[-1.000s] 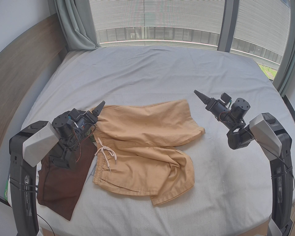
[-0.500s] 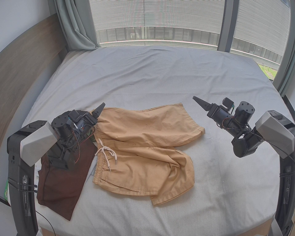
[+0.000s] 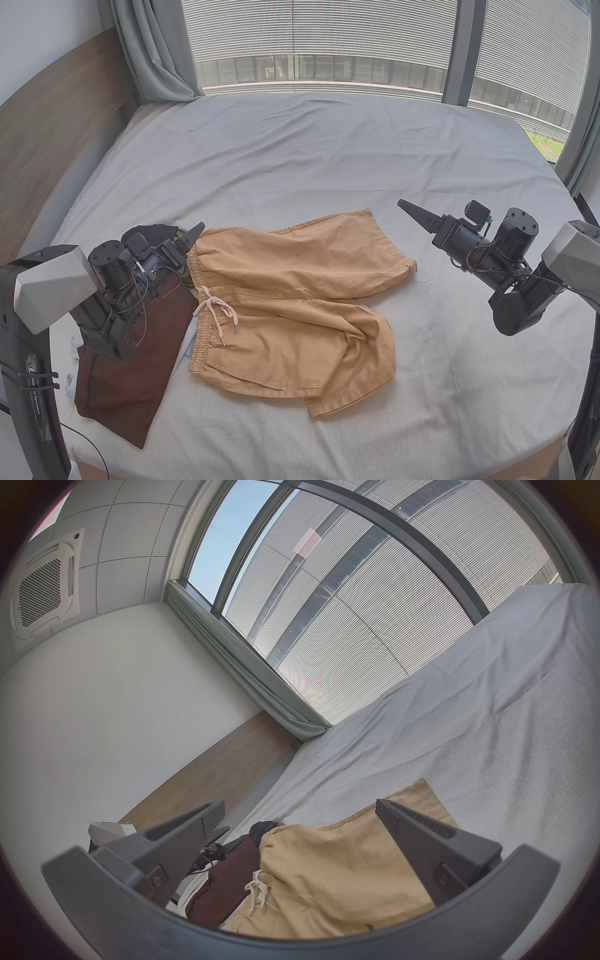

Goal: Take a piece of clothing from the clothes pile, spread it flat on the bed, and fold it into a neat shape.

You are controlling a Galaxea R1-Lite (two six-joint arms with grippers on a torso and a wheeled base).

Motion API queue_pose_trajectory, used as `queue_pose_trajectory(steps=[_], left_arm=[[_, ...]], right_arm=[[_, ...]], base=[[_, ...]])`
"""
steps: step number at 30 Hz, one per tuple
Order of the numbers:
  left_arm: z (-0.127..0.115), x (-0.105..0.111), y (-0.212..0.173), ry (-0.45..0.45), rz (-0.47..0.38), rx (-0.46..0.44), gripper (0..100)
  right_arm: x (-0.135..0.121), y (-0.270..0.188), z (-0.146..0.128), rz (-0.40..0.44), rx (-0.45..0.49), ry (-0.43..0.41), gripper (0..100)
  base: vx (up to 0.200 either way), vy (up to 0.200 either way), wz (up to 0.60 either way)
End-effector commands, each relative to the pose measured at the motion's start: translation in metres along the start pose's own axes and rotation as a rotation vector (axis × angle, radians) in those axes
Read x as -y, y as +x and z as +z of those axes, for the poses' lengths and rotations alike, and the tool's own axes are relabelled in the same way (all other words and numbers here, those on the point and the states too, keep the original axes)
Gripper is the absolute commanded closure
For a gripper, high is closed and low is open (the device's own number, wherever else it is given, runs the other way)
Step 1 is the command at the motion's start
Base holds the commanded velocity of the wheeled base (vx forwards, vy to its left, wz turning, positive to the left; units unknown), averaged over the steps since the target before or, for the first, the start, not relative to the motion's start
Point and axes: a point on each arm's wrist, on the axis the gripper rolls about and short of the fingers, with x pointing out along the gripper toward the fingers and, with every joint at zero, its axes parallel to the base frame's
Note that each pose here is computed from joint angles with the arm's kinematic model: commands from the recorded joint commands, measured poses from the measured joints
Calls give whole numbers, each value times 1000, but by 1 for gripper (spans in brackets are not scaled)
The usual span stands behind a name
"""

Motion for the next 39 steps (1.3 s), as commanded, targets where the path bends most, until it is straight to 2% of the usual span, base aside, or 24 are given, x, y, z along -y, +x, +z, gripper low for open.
queue_pose_trajectory(steps=[1, 4, 6, 9, 12, 14, 21, 28, 36, 39], left_arm=[[21, 18, -26, 27, -4, -6, 0], [31, 29, -52, 59, -14, -37, 0], [42, 41, -65, 73, -50, -40, 0], [51, 57, -81, 80, -105, -58, 0], [48, 64, -97, 74, -137, -111, 0], [47, 64, -99, 74, -149, -126, 0], [38, 57, -103, 174, -164, -175, 0], [32, 44, -121, 305, -213, -253, 0], [30, 43, -121, 338, -216, -257, 0], [28, 43, -123, 356, -218, -264, 0]], right_arm=[[-29, -18, 13, 21, 7, -14, 0], [-50, -33, 13, 29, -17, -3, 0], [-58, -40, 13, 32, -27, 1, 0], [-61, -48, 12, 23, -36, 9, 0], [-63, -55, 9, 15, -47, 19, 0], [-64, -57, 8, 21, -52, 23, 0], [-73, -61, -7, 37, -92, 31, 0], [-72, -67, -11, 22, -106, 39, 0], [-71, -66, -11, 21, -105, 41, 0], [-72, -71, -19, 6, -139, 58, 0]], base=[[0, 0, 0], [0, 0, 0], [0, 0, 0], [0, 0, 0], [0, 0, 0], [0, 0, 0], [0, 0, 0], [0, 0, 0], [0, 0, 0], [0, 0, 0]])
